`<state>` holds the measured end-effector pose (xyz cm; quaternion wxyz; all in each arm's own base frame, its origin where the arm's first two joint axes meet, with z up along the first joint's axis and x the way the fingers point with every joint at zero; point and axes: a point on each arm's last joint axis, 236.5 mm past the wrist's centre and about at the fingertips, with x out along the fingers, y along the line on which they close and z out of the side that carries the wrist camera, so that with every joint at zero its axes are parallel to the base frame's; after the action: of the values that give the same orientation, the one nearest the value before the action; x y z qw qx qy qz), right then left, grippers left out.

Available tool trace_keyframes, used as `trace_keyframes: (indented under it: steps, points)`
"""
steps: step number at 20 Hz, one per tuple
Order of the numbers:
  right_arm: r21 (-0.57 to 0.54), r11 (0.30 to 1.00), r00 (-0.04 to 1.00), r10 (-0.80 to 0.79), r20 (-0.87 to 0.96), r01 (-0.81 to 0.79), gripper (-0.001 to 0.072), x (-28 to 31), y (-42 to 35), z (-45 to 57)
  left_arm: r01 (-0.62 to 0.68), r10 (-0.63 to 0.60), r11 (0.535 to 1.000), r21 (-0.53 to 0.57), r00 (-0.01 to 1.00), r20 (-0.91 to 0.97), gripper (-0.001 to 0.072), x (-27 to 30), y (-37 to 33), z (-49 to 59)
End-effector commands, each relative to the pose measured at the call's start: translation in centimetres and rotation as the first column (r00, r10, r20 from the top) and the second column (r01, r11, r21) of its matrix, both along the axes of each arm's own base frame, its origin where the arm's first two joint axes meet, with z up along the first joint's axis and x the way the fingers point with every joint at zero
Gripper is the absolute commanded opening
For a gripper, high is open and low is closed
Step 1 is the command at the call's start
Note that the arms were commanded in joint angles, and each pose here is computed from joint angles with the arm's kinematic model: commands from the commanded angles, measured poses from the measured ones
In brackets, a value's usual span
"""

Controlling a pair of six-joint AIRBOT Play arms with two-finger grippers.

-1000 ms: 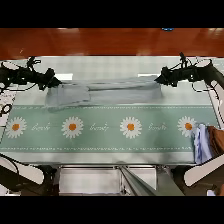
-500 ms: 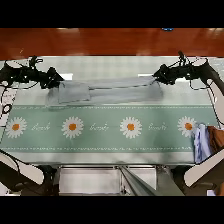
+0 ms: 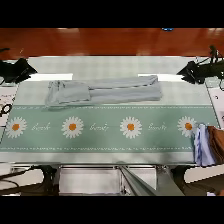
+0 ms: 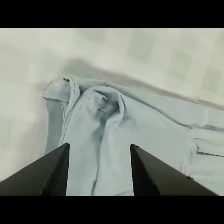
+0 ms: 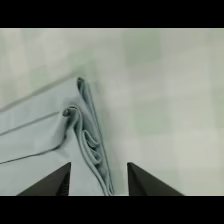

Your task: Fold the shirts.

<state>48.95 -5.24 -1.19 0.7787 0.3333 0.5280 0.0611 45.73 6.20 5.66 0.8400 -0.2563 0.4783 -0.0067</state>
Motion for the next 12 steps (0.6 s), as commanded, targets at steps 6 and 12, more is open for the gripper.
trace_keyframes:
  steps: [6, 12]
  points:
    - [0.167, 0.986, 0.996, -0.015, -0.087, 0.029, 0.042, -2.5, 5.5, -7.4, -0.018, 0.023, 0.999, -0.044, 0.995, 0.095, 0.0469, -8.0, -7.7, -1.3]
    - [0.269, 0.962, 0.992, 0.075, -0.097, -0.047, 0.0419, 0.5, 10.9, -9.1, 0.037, -0.033, 0.995, -0.095, 0.999, 0.044, 0.0469, -7.8, -11.0, -3.0]
